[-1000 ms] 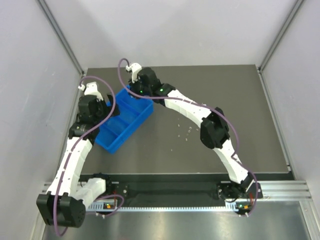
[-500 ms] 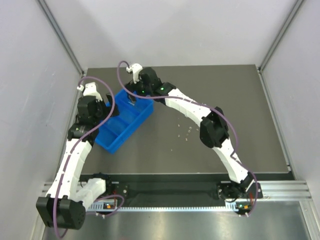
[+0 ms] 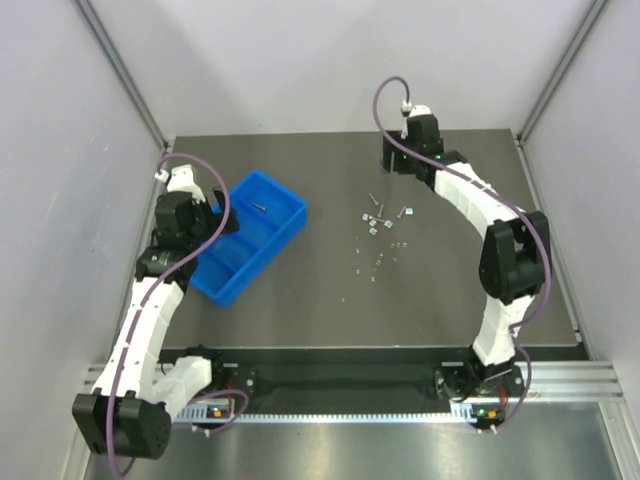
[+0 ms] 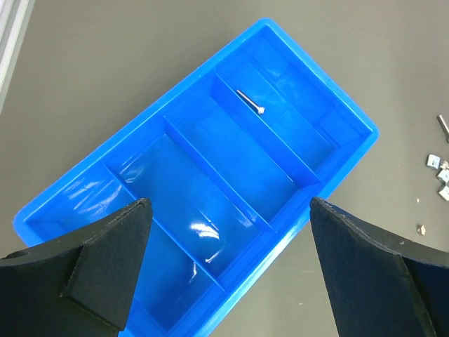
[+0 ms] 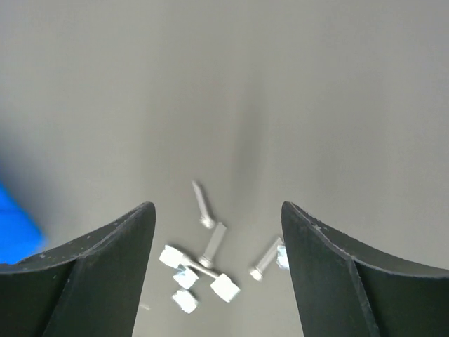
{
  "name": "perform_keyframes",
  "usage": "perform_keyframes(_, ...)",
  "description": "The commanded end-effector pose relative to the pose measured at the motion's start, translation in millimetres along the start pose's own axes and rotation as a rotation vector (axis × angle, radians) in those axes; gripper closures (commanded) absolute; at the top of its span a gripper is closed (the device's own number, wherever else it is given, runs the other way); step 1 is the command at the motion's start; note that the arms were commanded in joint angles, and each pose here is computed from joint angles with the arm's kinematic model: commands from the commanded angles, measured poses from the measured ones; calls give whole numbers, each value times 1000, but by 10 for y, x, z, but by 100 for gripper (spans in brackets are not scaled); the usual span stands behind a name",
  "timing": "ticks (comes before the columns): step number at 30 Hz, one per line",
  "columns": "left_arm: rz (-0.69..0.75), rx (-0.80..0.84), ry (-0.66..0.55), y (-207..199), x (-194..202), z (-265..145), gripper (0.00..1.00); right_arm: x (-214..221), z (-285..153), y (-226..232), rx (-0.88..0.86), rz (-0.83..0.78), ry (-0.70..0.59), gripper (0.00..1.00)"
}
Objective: Sort the screws and nuts into containers
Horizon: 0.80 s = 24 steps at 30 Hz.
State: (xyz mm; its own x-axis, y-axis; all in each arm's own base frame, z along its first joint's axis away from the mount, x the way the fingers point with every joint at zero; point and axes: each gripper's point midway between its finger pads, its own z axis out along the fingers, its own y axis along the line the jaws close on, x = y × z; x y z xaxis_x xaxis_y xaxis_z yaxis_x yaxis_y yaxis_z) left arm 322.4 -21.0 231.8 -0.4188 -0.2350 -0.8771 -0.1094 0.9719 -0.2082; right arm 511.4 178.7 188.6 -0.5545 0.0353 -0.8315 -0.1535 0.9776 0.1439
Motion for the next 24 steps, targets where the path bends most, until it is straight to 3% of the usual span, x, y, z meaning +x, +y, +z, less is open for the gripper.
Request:
perform_keyframes(1,-7,10,-12,-13,-12,-2,1,373,214,229,-71,-67,54,30)
perform_keyframes(12,-1,-5,-4,16,13,27,1,726,745,260,-94,-203,217,41)
perform_keyframes(24,2,-5,3,20,27,42,1,1086,868,306,-54,-292,311,49)
